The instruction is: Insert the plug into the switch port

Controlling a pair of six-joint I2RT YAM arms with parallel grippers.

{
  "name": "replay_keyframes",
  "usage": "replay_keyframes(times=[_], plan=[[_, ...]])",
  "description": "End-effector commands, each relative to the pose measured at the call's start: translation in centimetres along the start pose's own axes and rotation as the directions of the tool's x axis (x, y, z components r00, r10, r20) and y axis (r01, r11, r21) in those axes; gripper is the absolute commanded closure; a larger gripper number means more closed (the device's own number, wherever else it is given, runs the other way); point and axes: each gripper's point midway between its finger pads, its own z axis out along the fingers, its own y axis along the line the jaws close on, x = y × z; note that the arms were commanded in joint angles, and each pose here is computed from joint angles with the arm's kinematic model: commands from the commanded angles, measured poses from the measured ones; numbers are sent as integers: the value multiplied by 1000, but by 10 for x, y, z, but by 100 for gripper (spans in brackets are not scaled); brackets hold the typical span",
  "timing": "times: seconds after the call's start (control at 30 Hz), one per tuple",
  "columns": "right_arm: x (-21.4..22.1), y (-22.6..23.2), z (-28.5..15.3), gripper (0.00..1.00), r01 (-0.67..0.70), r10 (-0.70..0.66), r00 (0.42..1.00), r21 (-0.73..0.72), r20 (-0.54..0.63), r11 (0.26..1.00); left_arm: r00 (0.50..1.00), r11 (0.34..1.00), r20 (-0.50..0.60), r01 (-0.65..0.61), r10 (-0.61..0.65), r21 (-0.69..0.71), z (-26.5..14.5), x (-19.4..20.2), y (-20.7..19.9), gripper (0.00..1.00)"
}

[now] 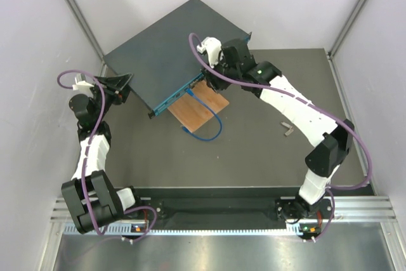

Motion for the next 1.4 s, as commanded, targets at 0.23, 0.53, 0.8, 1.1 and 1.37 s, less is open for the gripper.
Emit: replay_keyframes(times=[0.23,0.53,0.8,1.1,1.37], plan=[[13,-22,-43,35,-36,36,999,-28,0,999,980,988,-131,-144,151,60,3,32,-9,100],[5,-33,-52,72,-105,107,994,-77,20,991,980,988,-130,-147,153,56,4,32,-7,100],[-16,-17,-42,76,-103,110,993,-148,40,984,978,986,-133,-153,160,61,4,32,-10,100],[-21,-16,-31,80,-92,98,995,-147,32,985,979,987,-131,-152,159,56,4,31,-8,100],[-23,-15,-30,80,-88,97,994,-145,51,985,979,987,-131,-151,156,53,4,31,-7,100]])
